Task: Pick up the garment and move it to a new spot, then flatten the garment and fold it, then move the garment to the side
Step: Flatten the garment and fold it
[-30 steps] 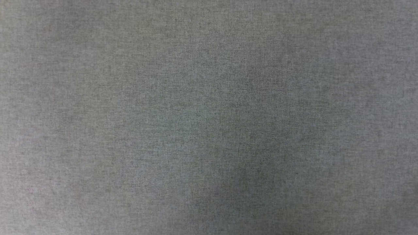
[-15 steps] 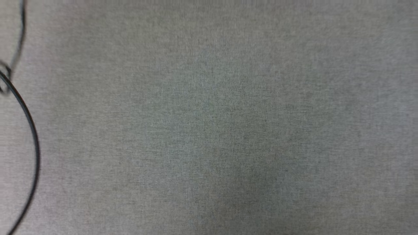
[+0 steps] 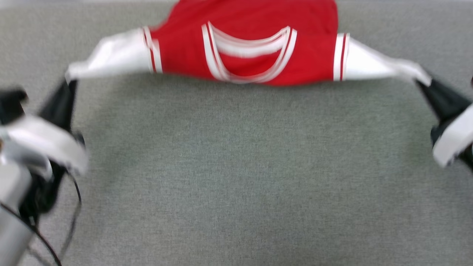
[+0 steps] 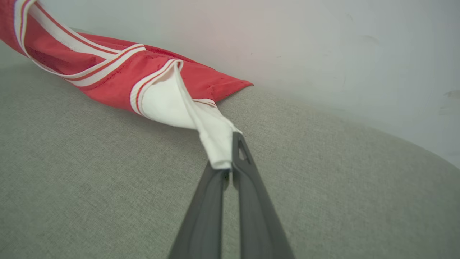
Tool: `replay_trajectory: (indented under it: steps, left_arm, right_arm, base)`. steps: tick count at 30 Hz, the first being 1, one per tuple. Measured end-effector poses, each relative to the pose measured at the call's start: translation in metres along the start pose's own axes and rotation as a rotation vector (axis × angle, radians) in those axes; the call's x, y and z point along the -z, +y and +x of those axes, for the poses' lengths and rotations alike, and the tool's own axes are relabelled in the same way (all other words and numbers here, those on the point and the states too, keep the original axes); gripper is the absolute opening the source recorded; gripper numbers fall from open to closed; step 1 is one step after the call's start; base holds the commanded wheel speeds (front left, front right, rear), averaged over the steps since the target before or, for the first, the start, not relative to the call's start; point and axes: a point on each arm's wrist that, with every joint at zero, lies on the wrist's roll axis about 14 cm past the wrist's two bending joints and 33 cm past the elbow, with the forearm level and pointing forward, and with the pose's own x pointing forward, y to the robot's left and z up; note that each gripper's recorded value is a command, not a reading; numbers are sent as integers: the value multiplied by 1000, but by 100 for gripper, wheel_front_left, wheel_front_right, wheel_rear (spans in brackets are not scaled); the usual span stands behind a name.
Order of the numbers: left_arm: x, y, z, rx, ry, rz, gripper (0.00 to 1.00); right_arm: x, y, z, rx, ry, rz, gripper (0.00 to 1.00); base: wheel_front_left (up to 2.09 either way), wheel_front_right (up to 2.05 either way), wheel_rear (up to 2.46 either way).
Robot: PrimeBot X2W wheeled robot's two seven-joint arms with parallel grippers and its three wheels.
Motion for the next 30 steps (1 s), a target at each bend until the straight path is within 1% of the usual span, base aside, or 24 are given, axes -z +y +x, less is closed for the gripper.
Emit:
replay_trajectory:
  steps: [1,2,3,5,8,11,18,21,24,30]
  left_arm:
    - [9,-2,-11,-4,23,-16,0]
    - [32,-7,-45,-29,81,-77,0]
    - [38,-6,-55,-46,97,-92,0]
    - [49,-4,-74,-72,125,-108,0]
    - [60,-8,-99,-98,155,-165,0]
    - [72,-5,-123,-133,188,-178,0]
    - [105,-1,-181,-207,288,-246,0]
    - [121,1,-202,-238,337,-255,0]
    - [134,0,-216,-265,371,-283,0]
    - [156,-2,-231,-294,426,-310,0]
  right_arm:
    - [6,4,-9,0,11,12,0]
    - [23,14,-35,0,50,42,0]
    - [27,17,-43,1,59,52,0]
    - [35,25,-58,0,79,65,0]
    - [49,36,-80,3,112,92,0]
    - [60,42,-103,20,138,114,0]
    - [93,55,-158,65,224,175,0]
    - [110,59,-180,82,274,186,0]
    - [133,71,-198,78,347,207,0]
    - [164,87,-226,79,460,225,0]
  base:
    - [0,0,0]
    - [0,0,0]
    - [0,0,0]
    - [0,0,0]
    - [0,0,0]
    - [0,0,0]
    - [0,0,0]
    - [0,0,0]
    - [0,0,0]
    - [0,0,0]
